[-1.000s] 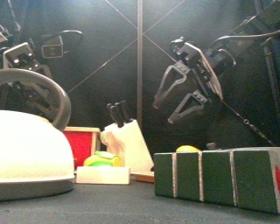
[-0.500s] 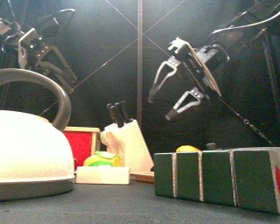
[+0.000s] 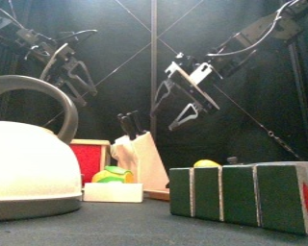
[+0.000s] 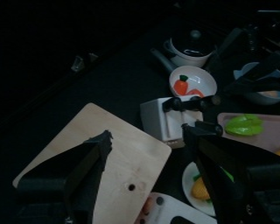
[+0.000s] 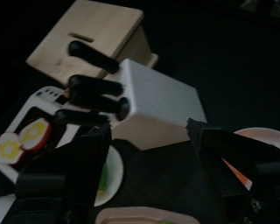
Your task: Grab cleaver
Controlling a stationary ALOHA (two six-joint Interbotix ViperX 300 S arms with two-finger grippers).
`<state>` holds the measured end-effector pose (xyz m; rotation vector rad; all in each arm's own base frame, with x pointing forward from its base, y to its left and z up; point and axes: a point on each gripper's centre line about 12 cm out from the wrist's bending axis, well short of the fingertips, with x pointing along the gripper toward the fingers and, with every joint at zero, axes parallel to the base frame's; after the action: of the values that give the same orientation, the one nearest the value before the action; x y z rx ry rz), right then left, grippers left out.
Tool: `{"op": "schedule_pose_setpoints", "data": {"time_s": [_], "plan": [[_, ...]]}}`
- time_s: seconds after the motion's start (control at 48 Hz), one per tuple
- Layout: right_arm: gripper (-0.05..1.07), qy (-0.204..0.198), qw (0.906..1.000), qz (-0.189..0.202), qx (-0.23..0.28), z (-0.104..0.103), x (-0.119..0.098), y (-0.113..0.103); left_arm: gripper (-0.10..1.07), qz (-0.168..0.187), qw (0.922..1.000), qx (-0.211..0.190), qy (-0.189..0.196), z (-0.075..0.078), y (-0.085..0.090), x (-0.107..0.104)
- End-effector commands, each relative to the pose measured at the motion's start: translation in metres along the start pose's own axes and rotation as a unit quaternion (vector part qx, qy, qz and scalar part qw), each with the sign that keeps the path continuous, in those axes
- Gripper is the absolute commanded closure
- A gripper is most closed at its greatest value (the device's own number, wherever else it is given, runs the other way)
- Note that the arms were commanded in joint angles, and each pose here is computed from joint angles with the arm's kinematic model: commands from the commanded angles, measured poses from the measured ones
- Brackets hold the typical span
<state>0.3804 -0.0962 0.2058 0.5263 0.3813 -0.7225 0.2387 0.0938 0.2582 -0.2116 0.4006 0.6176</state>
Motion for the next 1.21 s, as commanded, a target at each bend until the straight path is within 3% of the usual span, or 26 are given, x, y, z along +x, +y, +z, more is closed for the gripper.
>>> {"op": "schedule_pose_setpoints", "data": {"time_s": [0.0, 0.312, 0.479, 0.896, 1.188], "plan": [[0.04, -0.014, 0.9996, -0.012, 0.019, 0.016, 0.005, -0.01, 0.0, 0.008, 0.9999, -0.003, -0.006, 0.016, -0.005, 0.008], [0.04, -0.005, 0.9961, -0.066, 0.058, 0.019, 0.029, -0.044, 0.0, 0.005, 0.9998, -0.002, 0.021, 0.024, -0.027, 0.037], [0.04, 0.001, 0.9961, -0.071, 0.053, 0.014, 0.036, -0.044, 0.0, 0.01, 0.999, 0.007, 0.044, 0.018, -0.035, 0.057], [0.04, 0.006, 0.9963, -0.072, 0.045, 0.01, 0.042, -0.042, 0.0, 0.024, 0.9972, 0.015, 0.069, 0.01, -0.042, 0.084], [0.04, 0.01, 0.9963, -0.074, 0.042, 0.006, 0.041, -0.043, 0.18, 0.036, 0.996, 0.022, 0.079, 0.008, -0.044, 0.096]]}}
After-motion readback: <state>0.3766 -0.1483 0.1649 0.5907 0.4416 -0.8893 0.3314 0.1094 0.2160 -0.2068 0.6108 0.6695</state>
